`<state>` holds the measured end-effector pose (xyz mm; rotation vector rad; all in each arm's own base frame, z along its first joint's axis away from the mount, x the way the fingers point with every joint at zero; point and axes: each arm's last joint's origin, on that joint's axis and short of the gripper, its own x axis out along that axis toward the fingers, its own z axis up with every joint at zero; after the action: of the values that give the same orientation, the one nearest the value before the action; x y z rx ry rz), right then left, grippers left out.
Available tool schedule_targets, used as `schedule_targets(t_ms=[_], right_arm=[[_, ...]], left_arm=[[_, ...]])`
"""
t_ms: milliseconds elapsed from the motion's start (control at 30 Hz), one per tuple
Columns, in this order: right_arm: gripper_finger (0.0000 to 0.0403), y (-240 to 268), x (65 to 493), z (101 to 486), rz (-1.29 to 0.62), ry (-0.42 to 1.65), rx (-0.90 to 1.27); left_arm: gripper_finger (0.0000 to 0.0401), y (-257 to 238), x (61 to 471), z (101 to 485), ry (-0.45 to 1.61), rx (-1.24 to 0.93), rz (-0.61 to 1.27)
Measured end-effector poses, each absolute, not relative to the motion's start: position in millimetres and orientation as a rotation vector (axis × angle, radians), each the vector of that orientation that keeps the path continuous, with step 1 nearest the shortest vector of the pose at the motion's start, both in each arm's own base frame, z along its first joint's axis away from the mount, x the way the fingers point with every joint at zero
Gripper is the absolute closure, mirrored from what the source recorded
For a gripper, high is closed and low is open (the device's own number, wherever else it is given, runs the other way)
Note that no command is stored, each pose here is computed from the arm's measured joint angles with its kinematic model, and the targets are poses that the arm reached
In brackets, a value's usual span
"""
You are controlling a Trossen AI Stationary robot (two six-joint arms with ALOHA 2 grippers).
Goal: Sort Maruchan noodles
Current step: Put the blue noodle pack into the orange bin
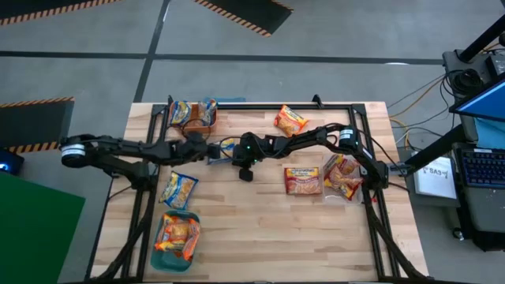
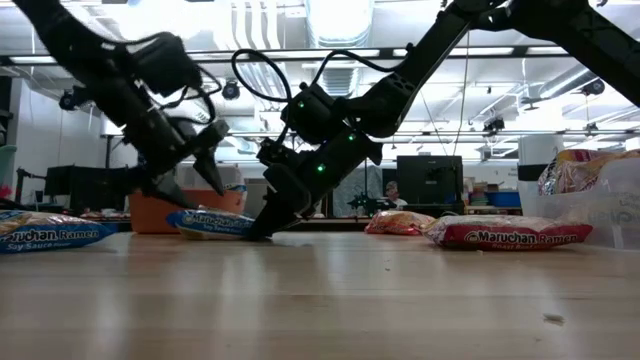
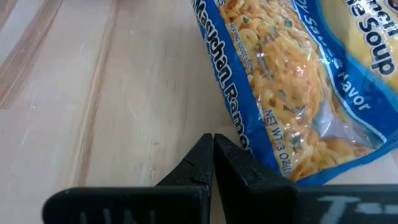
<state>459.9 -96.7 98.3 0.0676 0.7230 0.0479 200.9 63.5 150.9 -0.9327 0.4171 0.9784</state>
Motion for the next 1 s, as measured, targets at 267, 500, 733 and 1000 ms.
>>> schedule_targets(t_ms=[267, 500, 733, 1000], right_arm=[[0.0394, -97.0, 459.8, 98.2, 0.049, 0.722, 0.068], [0.0394, -97.4, 459.7, 98.2, 0.050, 0.720, 0.068], [0.0394, -98.1, 459.6, 98.2, 0.050, 0.720, 0.070], [0.0394, -98.2, 459.6, 98.2, 0.049, 0.720, 0.069]], left_arm=[[0.0163, 64.2, 193.0, 141.2, 0.391, -0.936, 1.039], [0.0163, 64.1, 192.0, 133.3, 0.411, -0.939, 1.068], [0.0163, 67.3, 204.0, 117.0, 0.382, -0.933, 1.046], [0.0188, 72.9, 224.3, 100.9, 0.388, -0.879, 1.037]])
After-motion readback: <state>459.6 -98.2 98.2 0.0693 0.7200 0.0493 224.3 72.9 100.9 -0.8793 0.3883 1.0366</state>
